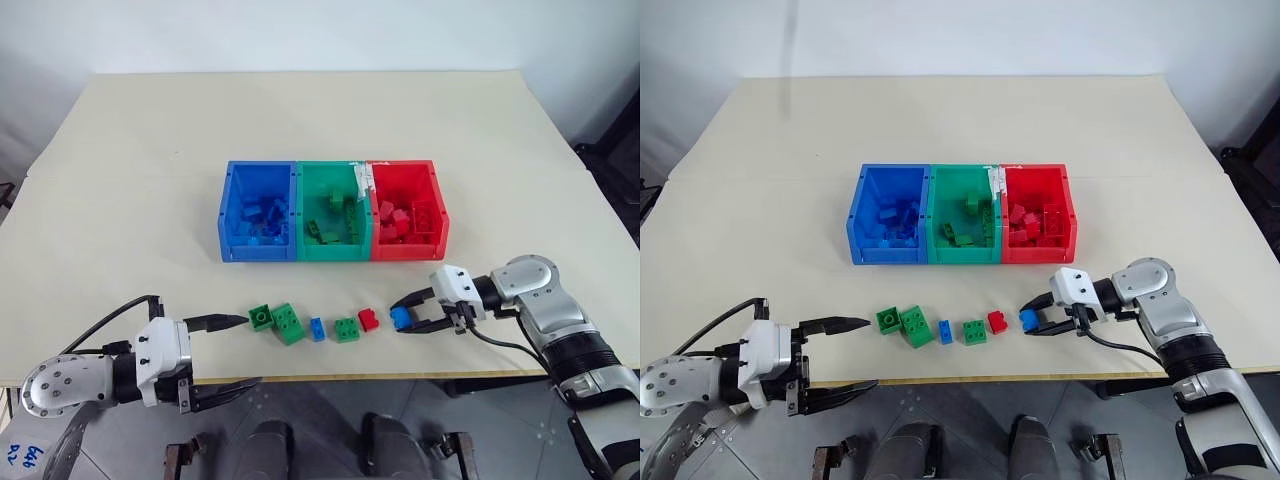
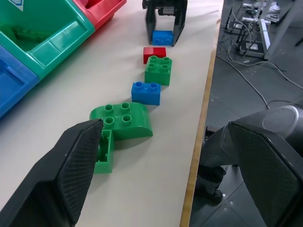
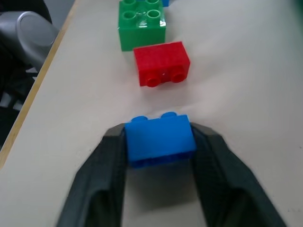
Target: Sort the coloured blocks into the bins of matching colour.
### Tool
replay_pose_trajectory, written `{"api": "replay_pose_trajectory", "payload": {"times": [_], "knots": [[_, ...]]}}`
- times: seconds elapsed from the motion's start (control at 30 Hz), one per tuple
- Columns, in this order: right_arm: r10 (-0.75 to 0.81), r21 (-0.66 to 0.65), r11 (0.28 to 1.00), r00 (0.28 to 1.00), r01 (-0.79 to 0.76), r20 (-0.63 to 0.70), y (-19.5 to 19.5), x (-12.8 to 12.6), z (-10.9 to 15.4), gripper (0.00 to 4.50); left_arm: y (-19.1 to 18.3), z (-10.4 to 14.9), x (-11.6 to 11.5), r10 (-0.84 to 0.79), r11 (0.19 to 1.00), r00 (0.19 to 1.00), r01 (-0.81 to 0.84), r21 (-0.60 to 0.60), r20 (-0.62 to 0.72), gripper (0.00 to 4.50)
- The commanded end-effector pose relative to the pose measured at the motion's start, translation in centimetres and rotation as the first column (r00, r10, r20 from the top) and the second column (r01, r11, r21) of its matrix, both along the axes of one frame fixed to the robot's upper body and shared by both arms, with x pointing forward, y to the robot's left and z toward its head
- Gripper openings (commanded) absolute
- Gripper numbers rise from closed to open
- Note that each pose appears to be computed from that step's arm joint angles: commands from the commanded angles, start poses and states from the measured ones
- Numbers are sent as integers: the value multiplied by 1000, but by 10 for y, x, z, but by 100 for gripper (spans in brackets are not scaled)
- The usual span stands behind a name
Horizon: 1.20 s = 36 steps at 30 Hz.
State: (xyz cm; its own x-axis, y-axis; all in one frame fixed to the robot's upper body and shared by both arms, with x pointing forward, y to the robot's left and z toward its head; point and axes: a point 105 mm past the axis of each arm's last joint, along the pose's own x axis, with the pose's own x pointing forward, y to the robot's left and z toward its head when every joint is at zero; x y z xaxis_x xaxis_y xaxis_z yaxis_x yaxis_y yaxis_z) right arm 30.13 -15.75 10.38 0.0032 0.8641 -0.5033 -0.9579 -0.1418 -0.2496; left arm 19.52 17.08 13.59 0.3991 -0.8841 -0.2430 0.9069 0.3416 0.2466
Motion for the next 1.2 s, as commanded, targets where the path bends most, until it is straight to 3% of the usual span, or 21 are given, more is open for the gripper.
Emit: {"api": "replay_pose_trajectory", "payload": {"times": [0.03,0.2,0.37,0.5,0.67,0.93,1.07,1.2], "knots": [[17,79,997,1000,-17,-3,0,0,18,150,0,12,-1,27,999,998,-25,-39,61,450],[-50,376,924,996,73,-70,38,9,85,150,28,21,11,240,963,966,-224,-150,95,450],[-177,505,840,980,200,-94,118,32,137,150,60,9,-4,389,916,919,-378,-136,60,450],[-308,514,801,947,307,-87,165,53,151,150,71,3,-14,444,891,895,-436,-125,47,450],[-435,458,796,900,397,-24,198,79,142,150,70,4,-18,471,877,880,-461,-132,56,450],[-364,478,812,931,334,-33,213,77,145,437,66,5,-17,477,874,877,-465,-141,63,450],[-263,517,829,964,211,29,187,58,153,447,56,8,-9,425,900,903,-413,-143,65,450],[-69,545,838,991,-4,114,139,18,148,447,44,12,3,340,936,937,-329,-125,79,450]]}}
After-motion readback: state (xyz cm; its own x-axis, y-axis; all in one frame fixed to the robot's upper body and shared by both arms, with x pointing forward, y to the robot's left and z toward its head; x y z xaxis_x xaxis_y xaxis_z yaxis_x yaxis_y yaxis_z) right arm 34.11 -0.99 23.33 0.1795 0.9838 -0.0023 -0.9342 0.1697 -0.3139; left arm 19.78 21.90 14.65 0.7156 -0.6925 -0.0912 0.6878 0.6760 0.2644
